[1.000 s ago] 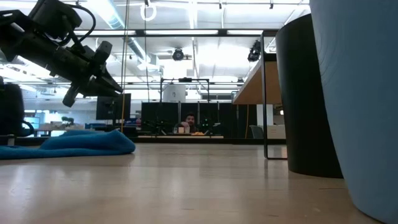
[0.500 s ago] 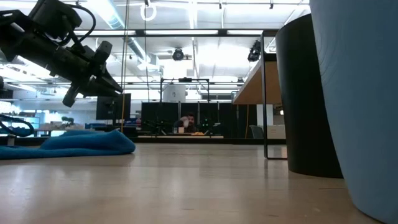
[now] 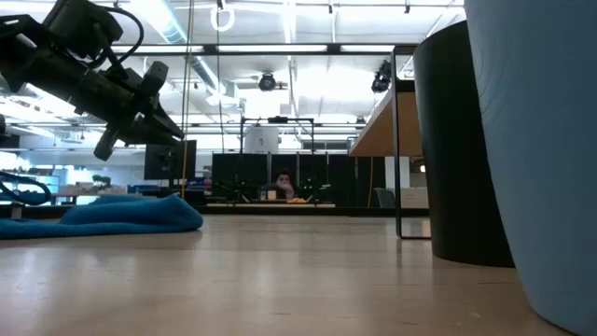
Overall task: Stack small to large cups/mugs on shelf
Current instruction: Put the transparent mug on the shelf
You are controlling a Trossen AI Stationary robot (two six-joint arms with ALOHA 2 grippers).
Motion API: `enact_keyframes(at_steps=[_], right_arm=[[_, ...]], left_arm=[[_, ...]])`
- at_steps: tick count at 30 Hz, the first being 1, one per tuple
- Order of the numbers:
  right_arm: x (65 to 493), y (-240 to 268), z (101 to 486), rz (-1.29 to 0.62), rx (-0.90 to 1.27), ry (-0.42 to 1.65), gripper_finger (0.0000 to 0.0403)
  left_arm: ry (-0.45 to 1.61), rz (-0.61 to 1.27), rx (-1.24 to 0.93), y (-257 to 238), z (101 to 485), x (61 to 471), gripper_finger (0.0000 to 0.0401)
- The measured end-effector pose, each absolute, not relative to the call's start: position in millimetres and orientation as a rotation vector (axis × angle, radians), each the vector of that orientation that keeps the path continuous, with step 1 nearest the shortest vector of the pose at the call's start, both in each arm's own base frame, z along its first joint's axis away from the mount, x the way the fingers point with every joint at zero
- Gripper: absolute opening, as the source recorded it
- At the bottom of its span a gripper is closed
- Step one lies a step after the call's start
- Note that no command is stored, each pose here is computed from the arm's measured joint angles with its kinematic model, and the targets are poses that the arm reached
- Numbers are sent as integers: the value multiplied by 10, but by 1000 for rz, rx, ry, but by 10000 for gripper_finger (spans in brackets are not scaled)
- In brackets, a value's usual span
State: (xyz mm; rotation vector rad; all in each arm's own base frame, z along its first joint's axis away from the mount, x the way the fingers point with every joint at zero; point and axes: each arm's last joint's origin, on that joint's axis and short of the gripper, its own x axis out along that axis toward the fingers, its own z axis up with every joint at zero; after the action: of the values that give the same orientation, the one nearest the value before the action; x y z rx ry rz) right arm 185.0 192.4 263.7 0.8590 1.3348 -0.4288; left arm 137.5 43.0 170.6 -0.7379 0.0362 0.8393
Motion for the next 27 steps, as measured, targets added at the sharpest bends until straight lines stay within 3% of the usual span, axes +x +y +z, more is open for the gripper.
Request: enact_keyframes(at_steps=[5, 12, 18, 23, 27], right_arm=[[1556, 1677, 3079, -263, 935, 1258, 2], [1216, 1204, 3727, -146, 968, 897, 1], [1022, 701, 4294, -242, 785, 658, 0], [906, 350, 4601, -397, 603, 683, 0], [981, 227, 4784, -361, 508, 679, 0]], left_arm=[[36, 839, -738, 430, 1706, 1375, 82], [36, 840, -738, 430, 1706, 1375, 85], [36, 839, -738, 430, 1706, 1375, 91], [36, 839, -738, 430, 1706, 1375, 85], [36, 839, -738, 430, 1706, 1374, 83]])
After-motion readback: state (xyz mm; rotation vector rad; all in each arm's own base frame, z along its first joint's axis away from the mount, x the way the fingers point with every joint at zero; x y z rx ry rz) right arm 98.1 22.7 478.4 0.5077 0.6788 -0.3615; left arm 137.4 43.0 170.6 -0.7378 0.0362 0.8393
